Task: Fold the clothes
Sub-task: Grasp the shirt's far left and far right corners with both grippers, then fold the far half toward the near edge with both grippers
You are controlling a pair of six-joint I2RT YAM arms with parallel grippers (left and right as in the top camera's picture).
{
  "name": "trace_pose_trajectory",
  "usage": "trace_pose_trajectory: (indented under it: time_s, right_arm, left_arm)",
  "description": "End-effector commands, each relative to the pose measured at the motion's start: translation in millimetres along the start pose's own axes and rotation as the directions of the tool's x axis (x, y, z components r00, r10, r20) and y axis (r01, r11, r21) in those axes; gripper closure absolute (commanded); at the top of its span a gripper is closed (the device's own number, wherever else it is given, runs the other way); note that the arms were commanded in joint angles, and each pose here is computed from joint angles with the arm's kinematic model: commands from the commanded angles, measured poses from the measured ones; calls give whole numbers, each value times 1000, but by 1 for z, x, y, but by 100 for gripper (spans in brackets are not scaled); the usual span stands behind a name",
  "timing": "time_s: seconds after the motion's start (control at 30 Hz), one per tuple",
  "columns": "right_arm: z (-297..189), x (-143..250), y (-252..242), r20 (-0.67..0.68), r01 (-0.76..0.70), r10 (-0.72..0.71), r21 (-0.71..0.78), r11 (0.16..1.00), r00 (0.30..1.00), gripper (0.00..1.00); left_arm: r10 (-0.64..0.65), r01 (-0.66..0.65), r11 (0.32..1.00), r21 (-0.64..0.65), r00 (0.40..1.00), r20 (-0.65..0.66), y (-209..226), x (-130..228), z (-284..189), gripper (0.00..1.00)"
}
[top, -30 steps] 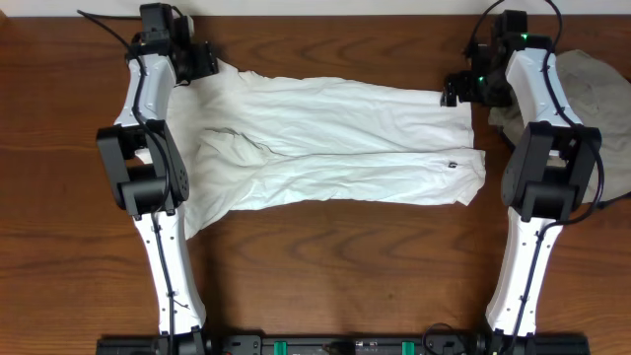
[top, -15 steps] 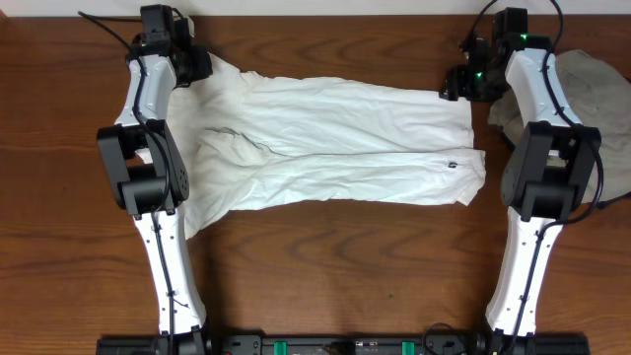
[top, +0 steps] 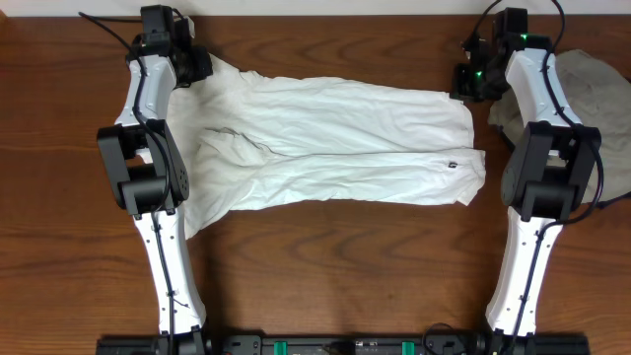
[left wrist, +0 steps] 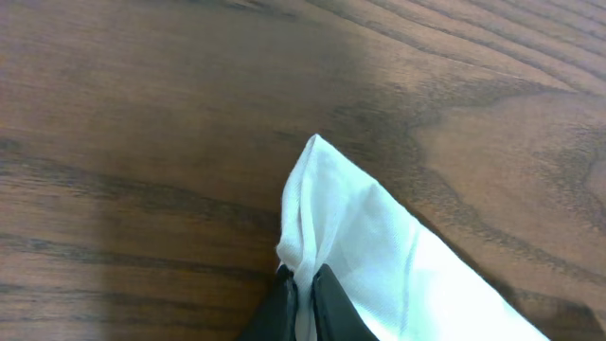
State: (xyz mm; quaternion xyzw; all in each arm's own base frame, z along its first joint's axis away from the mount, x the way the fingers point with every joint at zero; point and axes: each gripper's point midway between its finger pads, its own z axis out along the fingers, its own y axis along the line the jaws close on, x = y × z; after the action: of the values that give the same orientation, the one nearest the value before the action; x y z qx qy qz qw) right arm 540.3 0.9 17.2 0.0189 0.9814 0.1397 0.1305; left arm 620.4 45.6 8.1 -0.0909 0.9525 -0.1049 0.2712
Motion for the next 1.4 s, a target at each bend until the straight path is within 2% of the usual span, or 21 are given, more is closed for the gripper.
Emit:
trace_pose_trajectory:
  time_s: [0.0, 0.2, 0.43, 0.77, 1.0, 1.37]
  right_arm:
    - [3, 0, 0, -5, -22, 22, -9, 1000, 1000, 99]
    - [-19, -10, 2, 39, -16, 16, -5, 1000, 999, 99]
    - [-35, -4, 7, 21, -25, 25, -5, 1000, 999, 99]
    - [-57, 7, 9, -10, -42, 42, -3, 999, 999, 99]
    - [-89, 12, 13, -3, -54, 54, 0, 999, 999, 99]
    - [-92, 36, 6, -95, -75, 79, 42, 996, 992, 99]
  left_arm:
    - [-13, 13, 1000, -5, 998, -58, 5, 20, 14, 94]
    - [-3, 4, 1000, 6, 1000, -23, -8, -1, -22, 94]
    - [-5, 9, 995, 98, 999, -43, -34, -6, -63, 94]
    - [-33, 44, 996, 80, 990, -134, -34, 12, -91, 94]
    - [-61, 73, 995, 63, 983, -175, -33, 18, -136, 94]
    - [-120, 136, 991, 20, 929, -350, -31, 61, -168, 94]
